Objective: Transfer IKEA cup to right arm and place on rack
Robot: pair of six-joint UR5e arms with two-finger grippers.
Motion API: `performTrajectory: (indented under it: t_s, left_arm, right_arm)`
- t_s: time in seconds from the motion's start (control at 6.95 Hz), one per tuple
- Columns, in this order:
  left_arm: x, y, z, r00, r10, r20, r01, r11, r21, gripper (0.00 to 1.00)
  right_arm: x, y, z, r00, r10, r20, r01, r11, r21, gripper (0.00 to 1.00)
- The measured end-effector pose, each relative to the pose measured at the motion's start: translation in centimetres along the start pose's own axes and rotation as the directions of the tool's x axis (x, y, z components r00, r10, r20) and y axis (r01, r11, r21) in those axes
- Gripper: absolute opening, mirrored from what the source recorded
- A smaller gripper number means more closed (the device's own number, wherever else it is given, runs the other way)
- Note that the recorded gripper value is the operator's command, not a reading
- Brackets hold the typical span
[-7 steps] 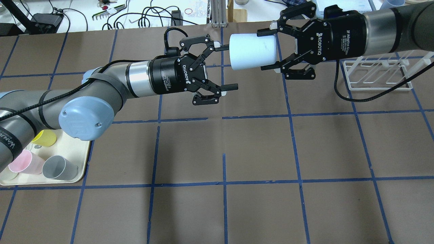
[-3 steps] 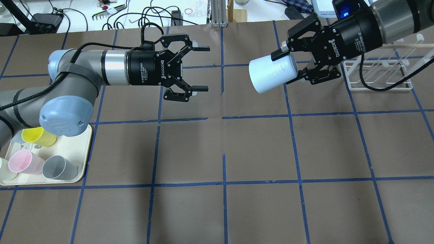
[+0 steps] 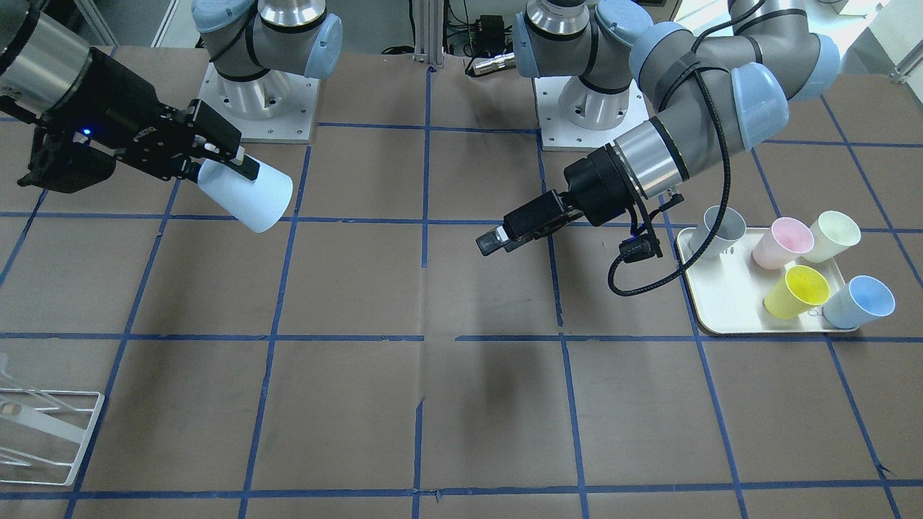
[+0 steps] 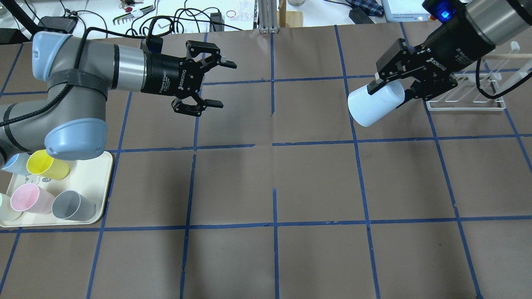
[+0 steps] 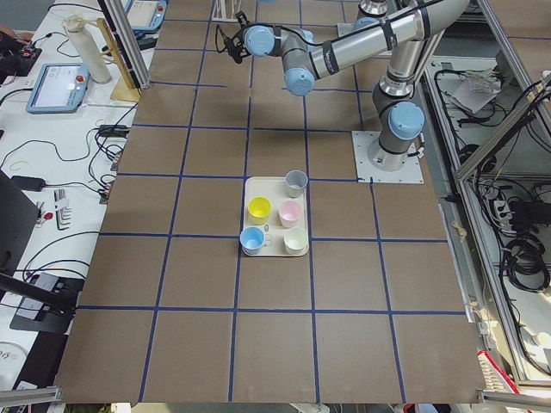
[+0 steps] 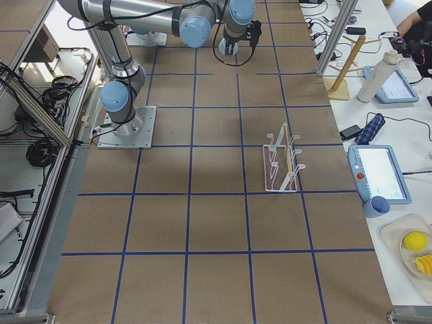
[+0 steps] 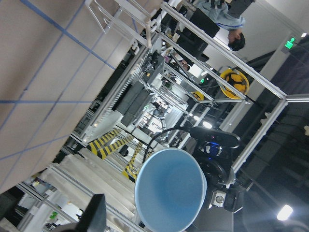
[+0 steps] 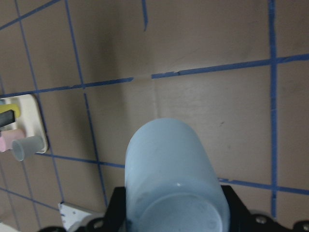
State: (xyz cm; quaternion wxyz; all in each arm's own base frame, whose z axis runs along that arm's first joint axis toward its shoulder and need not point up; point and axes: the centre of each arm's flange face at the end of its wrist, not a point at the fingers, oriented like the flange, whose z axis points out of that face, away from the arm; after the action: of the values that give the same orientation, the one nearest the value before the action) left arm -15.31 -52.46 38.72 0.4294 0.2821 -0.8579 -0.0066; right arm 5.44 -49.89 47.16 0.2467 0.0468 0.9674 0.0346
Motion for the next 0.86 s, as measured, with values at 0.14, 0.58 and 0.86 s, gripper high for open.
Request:
performTrajectory:
  t_s: [0.14,0.58,0.86]
  left_arm:
    - [0.5,-0.8,-0.8,0.993,0.063,0.099,-0.071,0.994,0.083,1.0]
    - [1.3,-1.9,-4.6,0.808,0.306,0.503,-0.375,0.926,0.039,1.0]
    - [3.0,-0.8,-9.5,0.594,0.381,0.709,-0.406,0.902,-0.144,1.0]
  right_arm:
    - [1.4,-0.8,-1.2,0.995,-0.018,-0.103,0.022,0.999,0.037,0.59]
    - [8.3,-4.4,-5.0,0.928,-0.033,-0.372,0.083,0.989,0.119,0.59]
    - [12.8,-8.2,-6.3,0.875,-0.069,-0.48,0.149,0.98,0.13,0.61]
